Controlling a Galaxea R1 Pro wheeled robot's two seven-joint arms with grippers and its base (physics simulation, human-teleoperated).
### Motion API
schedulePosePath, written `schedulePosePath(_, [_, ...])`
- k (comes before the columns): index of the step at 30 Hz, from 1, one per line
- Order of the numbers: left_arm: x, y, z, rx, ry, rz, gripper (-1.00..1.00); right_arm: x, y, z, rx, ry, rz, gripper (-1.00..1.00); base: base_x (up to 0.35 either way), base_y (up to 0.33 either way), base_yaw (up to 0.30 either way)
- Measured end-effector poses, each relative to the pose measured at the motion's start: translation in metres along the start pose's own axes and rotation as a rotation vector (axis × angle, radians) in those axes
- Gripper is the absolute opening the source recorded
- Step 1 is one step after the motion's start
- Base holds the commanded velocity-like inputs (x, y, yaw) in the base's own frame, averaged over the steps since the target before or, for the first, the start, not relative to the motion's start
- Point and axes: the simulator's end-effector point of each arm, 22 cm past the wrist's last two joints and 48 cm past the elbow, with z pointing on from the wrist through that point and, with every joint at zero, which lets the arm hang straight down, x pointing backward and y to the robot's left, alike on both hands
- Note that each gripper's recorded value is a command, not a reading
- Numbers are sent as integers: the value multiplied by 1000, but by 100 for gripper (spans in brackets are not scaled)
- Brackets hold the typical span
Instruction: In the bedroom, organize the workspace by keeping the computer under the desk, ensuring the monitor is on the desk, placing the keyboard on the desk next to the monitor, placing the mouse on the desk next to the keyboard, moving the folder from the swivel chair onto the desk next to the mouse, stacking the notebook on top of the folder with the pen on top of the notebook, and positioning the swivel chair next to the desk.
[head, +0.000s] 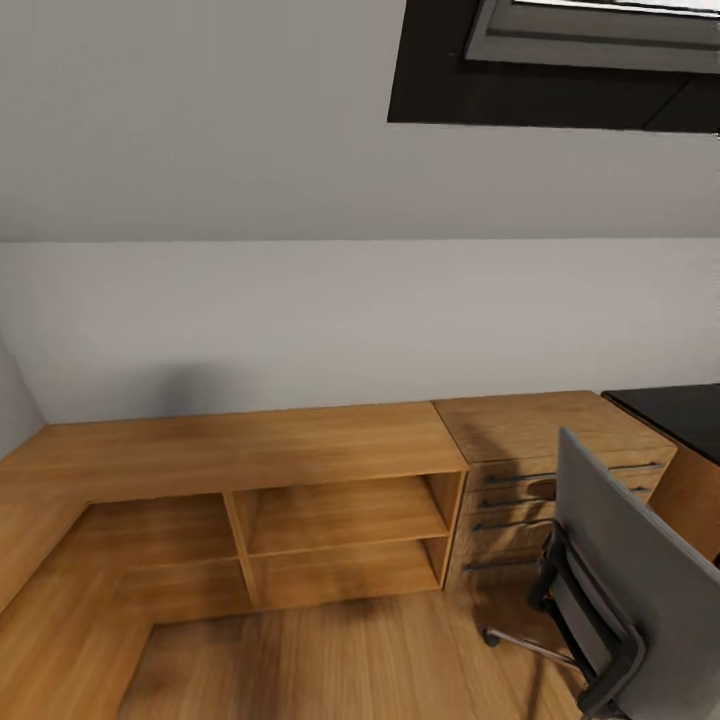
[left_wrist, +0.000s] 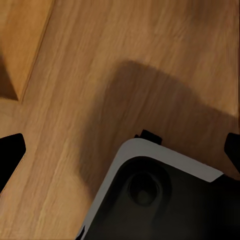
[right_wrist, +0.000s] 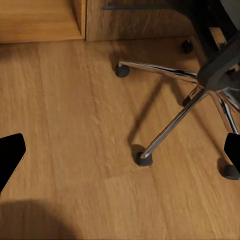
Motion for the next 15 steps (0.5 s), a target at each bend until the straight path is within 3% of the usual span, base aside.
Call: schedulePosePath(15, [-6, -2, 1, 6, -16, -5, 100, -7, 5, 1, -24, -18, 0, 100, 280, 219, -219])
